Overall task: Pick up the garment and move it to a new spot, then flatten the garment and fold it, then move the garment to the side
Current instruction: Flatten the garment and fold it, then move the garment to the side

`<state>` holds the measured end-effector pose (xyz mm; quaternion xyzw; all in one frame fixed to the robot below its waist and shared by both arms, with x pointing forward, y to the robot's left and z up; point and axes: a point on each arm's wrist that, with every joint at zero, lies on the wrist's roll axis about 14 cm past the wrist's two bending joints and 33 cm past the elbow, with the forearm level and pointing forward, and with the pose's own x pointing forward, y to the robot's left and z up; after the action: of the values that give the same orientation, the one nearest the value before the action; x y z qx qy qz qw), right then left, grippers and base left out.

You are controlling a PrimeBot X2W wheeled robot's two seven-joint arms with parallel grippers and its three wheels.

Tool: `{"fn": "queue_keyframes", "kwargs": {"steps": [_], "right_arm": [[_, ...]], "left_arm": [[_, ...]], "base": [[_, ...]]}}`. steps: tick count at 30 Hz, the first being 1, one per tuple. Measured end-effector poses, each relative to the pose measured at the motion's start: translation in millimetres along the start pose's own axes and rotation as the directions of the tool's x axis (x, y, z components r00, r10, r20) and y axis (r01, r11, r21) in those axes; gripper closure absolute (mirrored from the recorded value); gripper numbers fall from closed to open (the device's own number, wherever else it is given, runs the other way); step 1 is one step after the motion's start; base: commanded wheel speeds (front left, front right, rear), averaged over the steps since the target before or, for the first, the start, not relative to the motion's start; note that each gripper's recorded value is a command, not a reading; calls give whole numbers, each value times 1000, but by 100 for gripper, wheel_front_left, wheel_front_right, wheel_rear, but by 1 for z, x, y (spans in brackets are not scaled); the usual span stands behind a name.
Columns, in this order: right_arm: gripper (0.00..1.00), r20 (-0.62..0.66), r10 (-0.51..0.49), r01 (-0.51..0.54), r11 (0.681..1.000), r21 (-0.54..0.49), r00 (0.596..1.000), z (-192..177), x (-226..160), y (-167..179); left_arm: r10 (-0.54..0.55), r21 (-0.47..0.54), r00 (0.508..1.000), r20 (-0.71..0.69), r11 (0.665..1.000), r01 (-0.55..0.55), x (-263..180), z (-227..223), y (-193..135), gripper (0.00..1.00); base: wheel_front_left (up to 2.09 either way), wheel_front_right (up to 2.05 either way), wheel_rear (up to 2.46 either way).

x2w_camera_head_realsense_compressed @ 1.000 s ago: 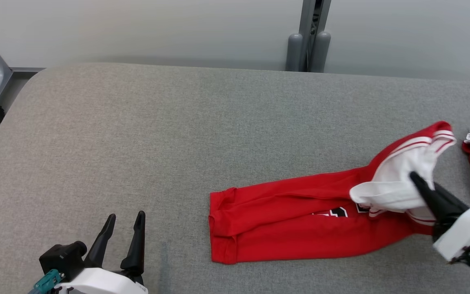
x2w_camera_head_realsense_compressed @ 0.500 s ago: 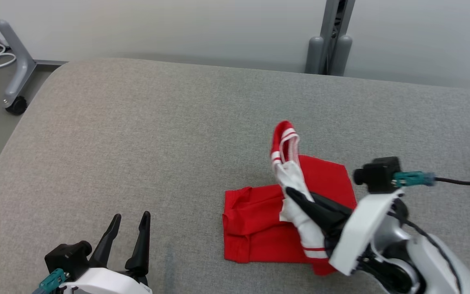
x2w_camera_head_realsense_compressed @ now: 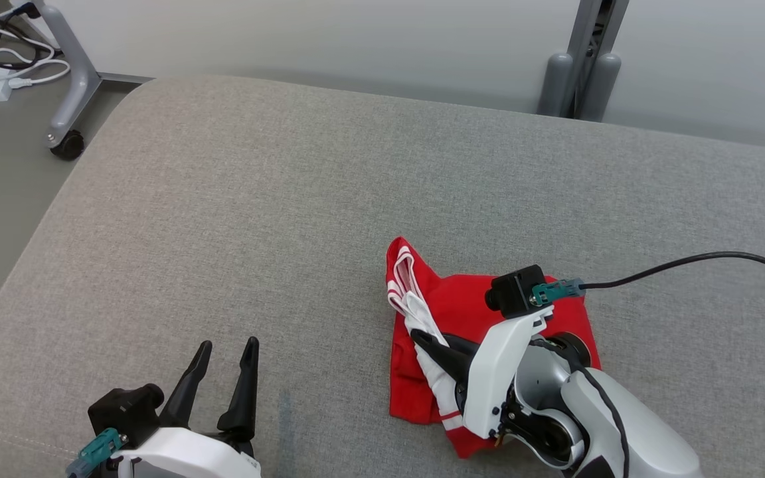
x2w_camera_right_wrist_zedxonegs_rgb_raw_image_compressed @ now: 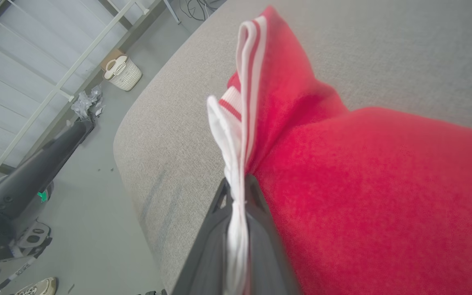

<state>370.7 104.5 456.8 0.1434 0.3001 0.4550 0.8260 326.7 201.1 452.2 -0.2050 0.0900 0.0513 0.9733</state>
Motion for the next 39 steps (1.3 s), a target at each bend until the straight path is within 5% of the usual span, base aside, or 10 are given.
{"fn": "queue_keyframes", "kwargs": {"steps": [2,4,13,20,30,39], "right_arm": [[69,-18,-10,10,1000,3,1000,-5,5,-3],[0,-18,-17,17,1000,6,1000,-6,8,-5],[0,199,-23,16,999,36,980,56,0,-11],[0,337,-184,180,983,43,923,91,-58,-78],[0,345,-399,363,917,164,850,52,-139,-139],[0,253,-440,392,894,218,862,4,-146,-139]], "left_arm": [[4,-1,1000,2,1000,-4,0,0,1,0],[5,-1,1000,2,1000,-5,0,0,2,0],[-19,-10,1000,-2,1000,19,5,-3,-8,0],[-71,-7,997,-16,997,71,10,-8,-24,0],[-136,-1,990,-26,991,136,19,-9,-46,0],[-163,8,986,-22,987,163,24,-5,-56,0]], "base": [[0,0,0],[0,0,0],[0,0,0],[0,0,0],[0,0,0],[0,0,0]]}}
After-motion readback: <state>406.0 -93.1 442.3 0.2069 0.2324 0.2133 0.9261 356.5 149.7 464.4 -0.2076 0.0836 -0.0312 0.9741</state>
